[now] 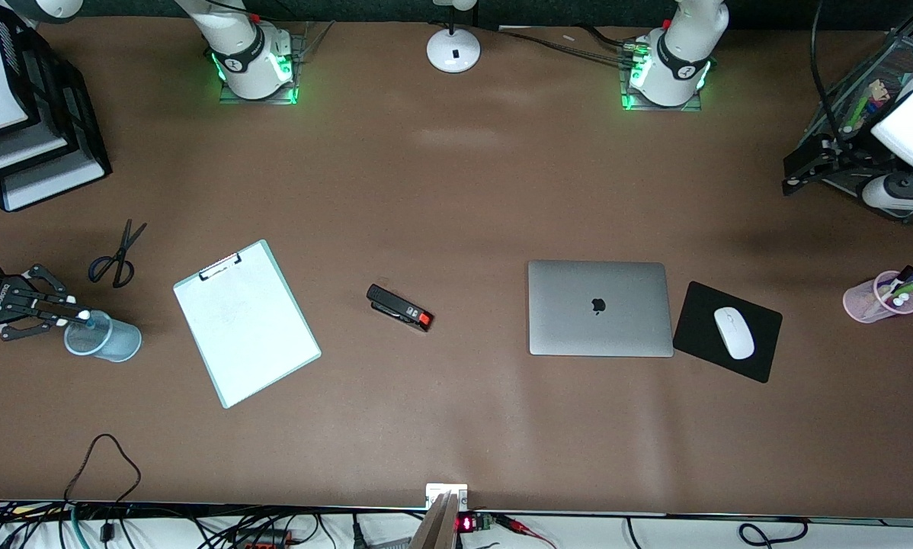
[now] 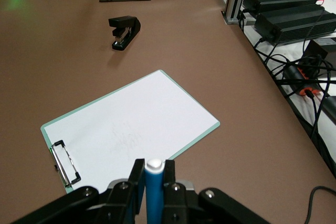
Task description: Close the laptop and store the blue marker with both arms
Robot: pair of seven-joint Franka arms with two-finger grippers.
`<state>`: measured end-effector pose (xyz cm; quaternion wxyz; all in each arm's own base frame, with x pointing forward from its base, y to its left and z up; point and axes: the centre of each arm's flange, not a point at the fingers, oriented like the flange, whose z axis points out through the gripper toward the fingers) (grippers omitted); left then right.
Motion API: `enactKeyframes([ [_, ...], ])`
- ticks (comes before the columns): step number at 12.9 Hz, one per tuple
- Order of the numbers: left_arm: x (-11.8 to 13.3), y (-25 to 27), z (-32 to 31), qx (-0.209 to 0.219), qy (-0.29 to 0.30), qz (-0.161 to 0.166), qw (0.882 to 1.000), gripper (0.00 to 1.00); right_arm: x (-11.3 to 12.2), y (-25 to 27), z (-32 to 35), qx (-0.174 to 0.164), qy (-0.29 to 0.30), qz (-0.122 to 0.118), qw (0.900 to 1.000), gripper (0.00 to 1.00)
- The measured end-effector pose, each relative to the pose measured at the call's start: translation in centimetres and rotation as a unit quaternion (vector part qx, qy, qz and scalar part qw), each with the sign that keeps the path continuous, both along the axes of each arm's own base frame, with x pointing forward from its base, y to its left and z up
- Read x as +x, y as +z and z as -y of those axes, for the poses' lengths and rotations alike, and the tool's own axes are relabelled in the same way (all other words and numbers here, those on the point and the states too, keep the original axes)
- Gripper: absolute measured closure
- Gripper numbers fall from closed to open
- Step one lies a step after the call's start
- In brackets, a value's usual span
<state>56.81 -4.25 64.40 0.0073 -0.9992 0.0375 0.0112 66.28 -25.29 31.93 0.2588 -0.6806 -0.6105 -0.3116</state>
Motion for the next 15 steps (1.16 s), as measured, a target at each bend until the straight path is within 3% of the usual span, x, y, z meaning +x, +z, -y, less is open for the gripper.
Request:
enactKeyframes([
  [10, -0.2, -0.2, -1.0, 0.002, 0.005, 0.005, 1.0, 0.0, -1.4, -4.0, 3.1, 0.0, -0.001, 0.001, 1.0, 0.81],
  [15, -0.2, -0.2, -1.0, 0.002, 0.005, 0.005, 1.0, 0.0, -1.1, -4.7, 3.6, -0.014, -0.001, 0.018, 1.0, 0.81],
])
